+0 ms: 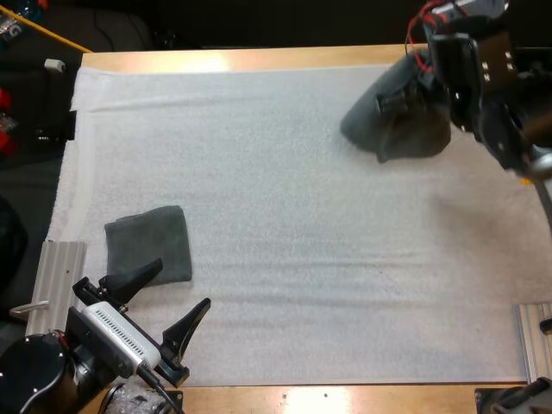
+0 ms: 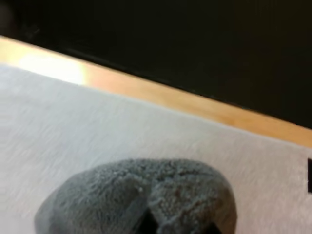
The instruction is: Pick towel from pile, fold and stack
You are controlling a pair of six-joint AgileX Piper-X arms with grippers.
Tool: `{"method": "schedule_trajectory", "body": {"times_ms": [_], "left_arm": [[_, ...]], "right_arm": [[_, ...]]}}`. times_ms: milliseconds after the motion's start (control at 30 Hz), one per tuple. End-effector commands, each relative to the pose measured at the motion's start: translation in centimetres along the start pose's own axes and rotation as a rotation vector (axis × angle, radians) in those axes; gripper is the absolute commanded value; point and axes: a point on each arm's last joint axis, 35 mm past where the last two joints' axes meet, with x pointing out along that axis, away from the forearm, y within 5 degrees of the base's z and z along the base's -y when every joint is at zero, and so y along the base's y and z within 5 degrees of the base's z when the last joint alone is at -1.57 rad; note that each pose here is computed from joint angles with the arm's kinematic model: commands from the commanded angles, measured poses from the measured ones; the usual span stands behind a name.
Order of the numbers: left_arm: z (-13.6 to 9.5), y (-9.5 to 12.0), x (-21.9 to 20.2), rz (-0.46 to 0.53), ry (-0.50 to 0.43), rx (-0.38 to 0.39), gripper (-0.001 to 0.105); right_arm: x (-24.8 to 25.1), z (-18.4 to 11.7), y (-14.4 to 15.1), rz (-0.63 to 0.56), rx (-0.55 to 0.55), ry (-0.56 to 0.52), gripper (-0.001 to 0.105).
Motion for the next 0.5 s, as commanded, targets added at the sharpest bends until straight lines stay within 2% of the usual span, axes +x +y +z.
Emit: {"method": "schedule_trajectory", "body": {"times_ms": [0,367,467], "left_arm": [[0.3,-0.1,-0.1,-0.014,-0.014,-0.004,0.071],[0.3,-0.1,-0.1,-0.014,-0.014,-0.004,0.071],[0.3,-0.1,-0.1,-0.014,-0.014,-0.004,0.071]], "right_arm": [[-2.4,-0.2,0.1,0.011,-0.017,-0.015,0.000],[-12.0,-3.9,4.3,0.206,-0.140,0.054,0.000],[-13.5,-4.6,5.0,0.249,-0.106,0.044,0.000]]}}
